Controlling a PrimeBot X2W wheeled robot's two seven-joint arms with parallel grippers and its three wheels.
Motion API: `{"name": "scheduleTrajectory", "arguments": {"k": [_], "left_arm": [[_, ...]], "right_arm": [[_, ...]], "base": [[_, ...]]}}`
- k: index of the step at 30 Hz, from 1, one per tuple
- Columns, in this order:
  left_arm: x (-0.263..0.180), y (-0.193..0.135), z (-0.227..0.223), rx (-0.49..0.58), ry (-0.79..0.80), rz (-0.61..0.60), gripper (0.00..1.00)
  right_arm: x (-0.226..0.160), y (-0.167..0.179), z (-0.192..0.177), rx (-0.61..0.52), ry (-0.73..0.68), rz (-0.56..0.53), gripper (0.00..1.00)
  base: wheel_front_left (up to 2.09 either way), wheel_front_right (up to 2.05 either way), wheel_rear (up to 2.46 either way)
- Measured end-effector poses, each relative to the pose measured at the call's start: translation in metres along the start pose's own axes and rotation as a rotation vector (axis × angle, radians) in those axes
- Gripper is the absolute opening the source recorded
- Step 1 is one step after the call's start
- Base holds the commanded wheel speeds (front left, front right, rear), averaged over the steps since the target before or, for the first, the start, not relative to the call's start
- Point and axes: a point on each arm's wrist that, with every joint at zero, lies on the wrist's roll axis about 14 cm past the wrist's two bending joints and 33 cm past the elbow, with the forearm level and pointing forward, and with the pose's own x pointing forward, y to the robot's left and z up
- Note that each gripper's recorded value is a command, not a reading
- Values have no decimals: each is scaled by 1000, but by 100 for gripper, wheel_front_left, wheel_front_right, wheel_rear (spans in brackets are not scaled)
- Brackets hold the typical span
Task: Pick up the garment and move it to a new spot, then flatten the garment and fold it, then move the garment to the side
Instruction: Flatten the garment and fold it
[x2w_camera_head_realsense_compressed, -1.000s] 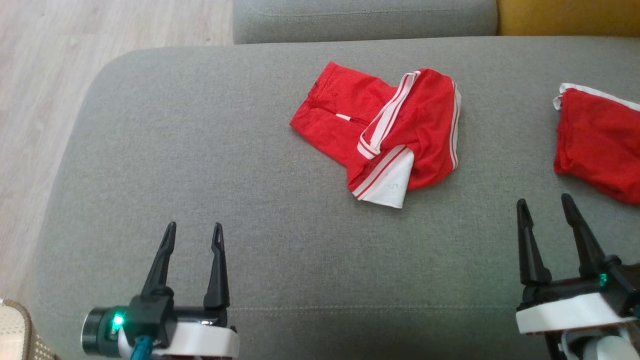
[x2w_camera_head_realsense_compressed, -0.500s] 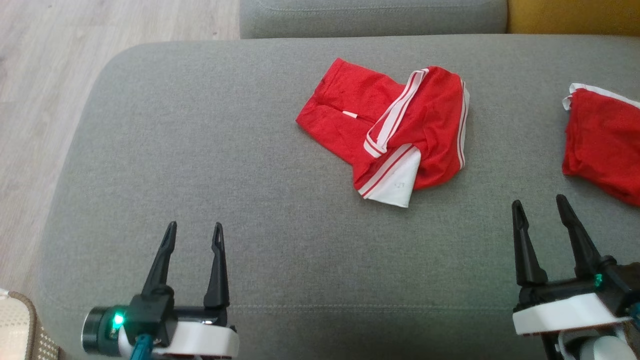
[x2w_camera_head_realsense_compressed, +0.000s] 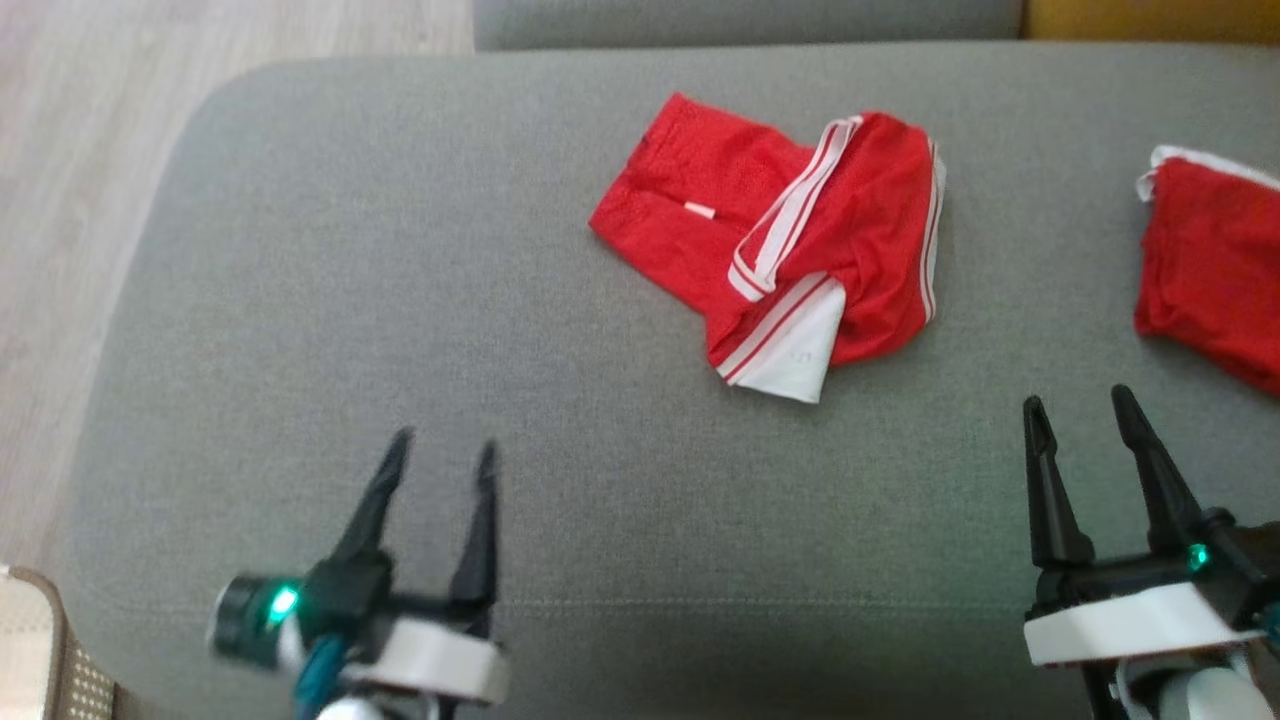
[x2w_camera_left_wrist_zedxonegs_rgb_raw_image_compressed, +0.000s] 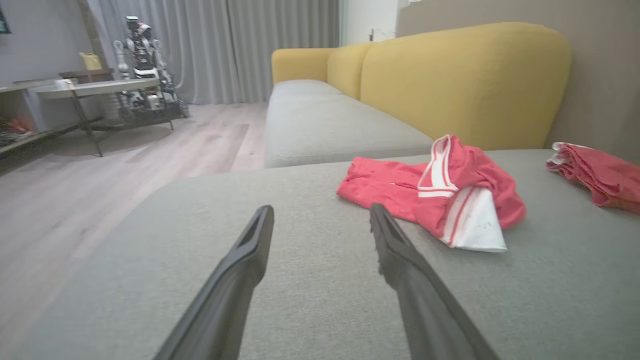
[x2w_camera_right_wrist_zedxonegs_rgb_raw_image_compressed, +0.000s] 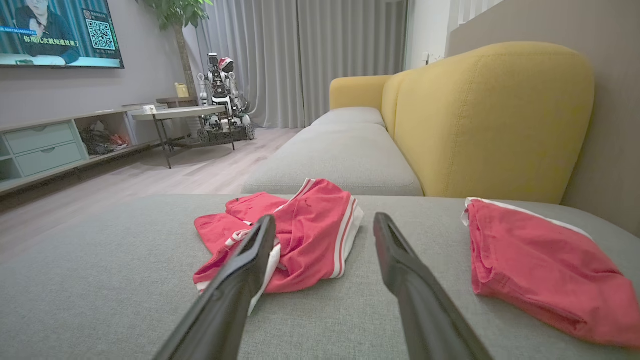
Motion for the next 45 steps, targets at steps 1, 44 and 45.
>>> {"name": "scheduleTrajectory", "arguments": {"k": [1, 44, 45], "left_arm": [[6, -6, -2, -1, 3, -33, 100], [167, -150, -102, -110, 178, -570, 0], [168, -149, -103, -106, 177, -568, 0]], "right_arm": [[2, 0, -2, 1, 6, -1, 100], [61, -49, -68, -81, 117, -103, 100], [61, -48, -68, -80, 117, -101, 100]], "base": [[0, 0, 0], [0, 0, 0], [0, 0, 0]]}}
